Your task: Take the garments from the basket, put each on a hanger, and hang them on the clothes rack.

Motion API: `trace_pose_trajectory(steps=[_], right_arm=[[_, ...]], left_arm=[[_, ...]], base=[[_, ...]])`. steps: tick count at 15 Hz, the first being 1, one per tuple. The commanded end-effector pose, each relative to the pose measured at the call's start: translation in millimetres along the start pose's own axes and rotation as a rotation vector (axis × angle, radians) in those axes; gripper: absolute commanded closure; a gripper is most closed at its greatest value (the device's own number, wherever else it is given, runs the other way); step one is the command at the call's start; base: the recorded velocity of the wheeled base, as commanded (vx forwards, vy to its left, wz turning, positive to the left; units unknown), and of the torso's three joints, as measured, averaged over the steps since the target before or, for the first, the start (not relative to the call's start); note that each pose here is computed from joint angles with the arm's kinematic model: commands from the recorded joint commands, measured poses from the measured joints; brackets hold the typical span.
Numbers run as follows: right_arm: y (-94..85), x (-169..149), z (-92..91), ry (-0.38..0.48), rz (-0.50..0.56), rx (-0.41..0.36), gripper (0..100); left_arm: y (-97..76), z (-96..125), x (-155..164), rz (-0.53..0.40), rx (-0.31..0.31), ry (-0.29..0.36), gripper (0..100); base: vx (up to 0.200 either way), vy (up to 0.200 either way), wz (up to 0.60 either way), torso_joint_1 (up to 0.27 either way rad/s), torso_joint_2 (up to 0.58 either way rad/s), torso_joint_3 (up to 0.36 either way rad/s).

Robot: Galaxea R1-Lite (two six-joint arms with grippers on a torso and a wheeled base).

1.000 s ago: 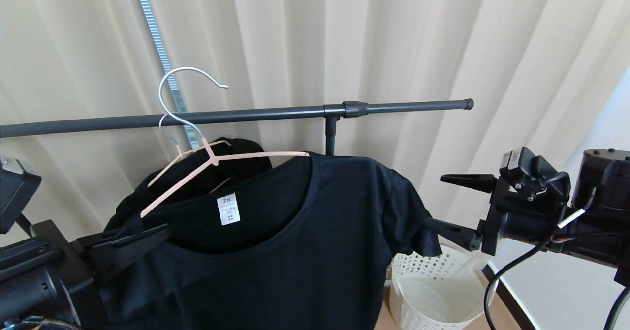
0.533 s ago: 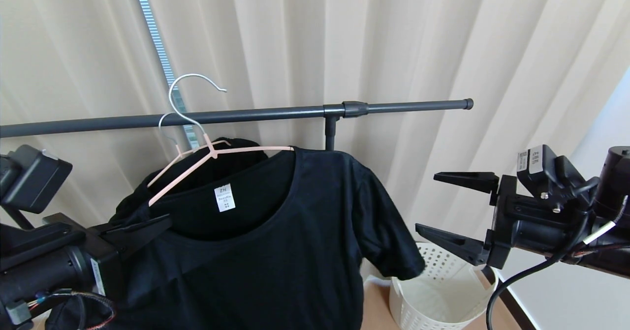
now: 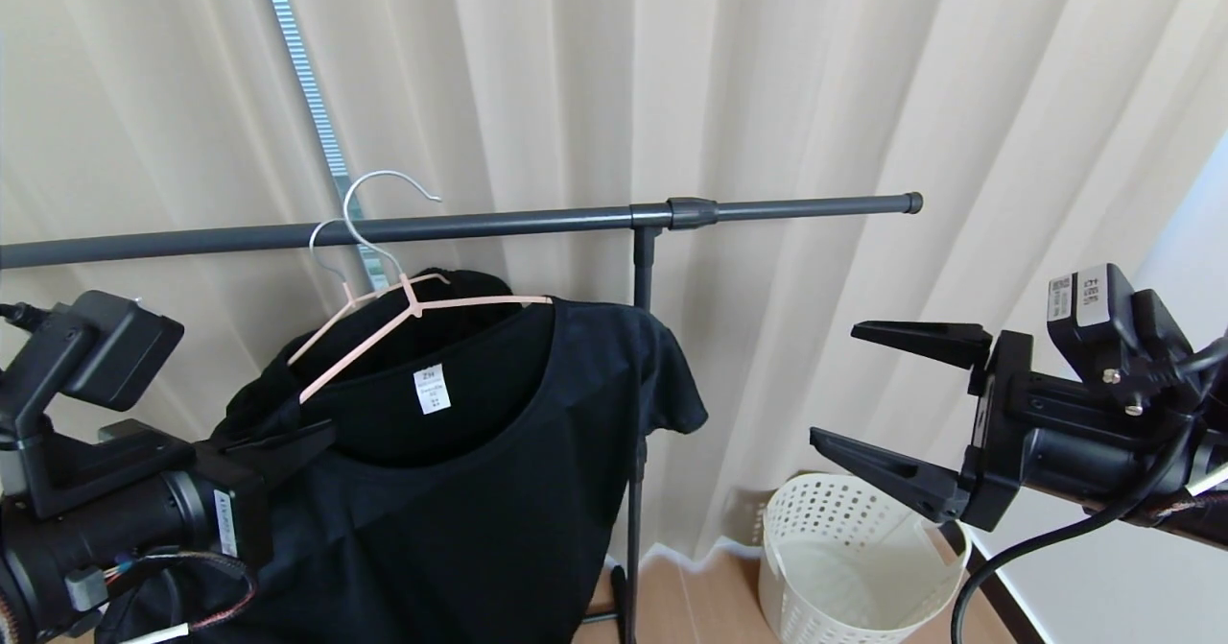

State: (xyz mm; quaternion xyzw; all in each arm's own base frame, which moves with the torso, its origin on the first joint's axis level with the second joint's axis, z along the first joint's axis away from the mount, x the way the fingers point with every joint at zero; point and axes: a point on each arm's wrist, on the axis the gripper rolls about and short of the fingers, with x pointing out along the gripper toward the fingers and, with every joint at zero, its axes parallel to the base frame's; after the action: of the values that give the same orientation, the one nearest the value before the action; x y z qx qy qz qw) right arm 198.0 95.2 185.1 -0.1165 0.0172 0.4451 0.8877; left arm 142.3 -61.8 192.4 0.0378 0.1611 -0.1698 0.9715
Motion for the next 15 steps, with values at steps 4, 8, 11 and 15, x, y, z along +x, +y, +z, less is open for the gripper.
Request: trace_pose_trajectory(steps=[4, 8, 11, 15], right_arm=[[-0.4, -1, 1.7, 0.001, -0.033, -0.005, 0], [-0.8, 0, 0.7, 0.007, -0.038, -0.004, 0], [-1.1, 1, -0.3, 0.011, -0.038, -0.002, 0], [-1.1, 1, -0.3, 0.011, -0.04, -0.002, 0]], left_arm=[[0.4, 0, 9, 0.047, -0.013, 0.027, 100], [1.3, -2, 12, 0.107, -0.008, 0.043, 100], [1.8, -3, 16, 0.122, -0.007, 0.059, 100], [1.2, -1, 31, 0.155, 0.0, 0.091, 100]], base=[[0.0, 0.0, 0.0, 0.0, 0.0, 0.0], [0.0, 0.0, 0.0, 0.0, 0.0, 0.0], [0.0, 0.0, 0.0, 0.0, 0.0, 0.0], [0.0, 0.0, 0.0, 0.0, 0.0, 0.0]])
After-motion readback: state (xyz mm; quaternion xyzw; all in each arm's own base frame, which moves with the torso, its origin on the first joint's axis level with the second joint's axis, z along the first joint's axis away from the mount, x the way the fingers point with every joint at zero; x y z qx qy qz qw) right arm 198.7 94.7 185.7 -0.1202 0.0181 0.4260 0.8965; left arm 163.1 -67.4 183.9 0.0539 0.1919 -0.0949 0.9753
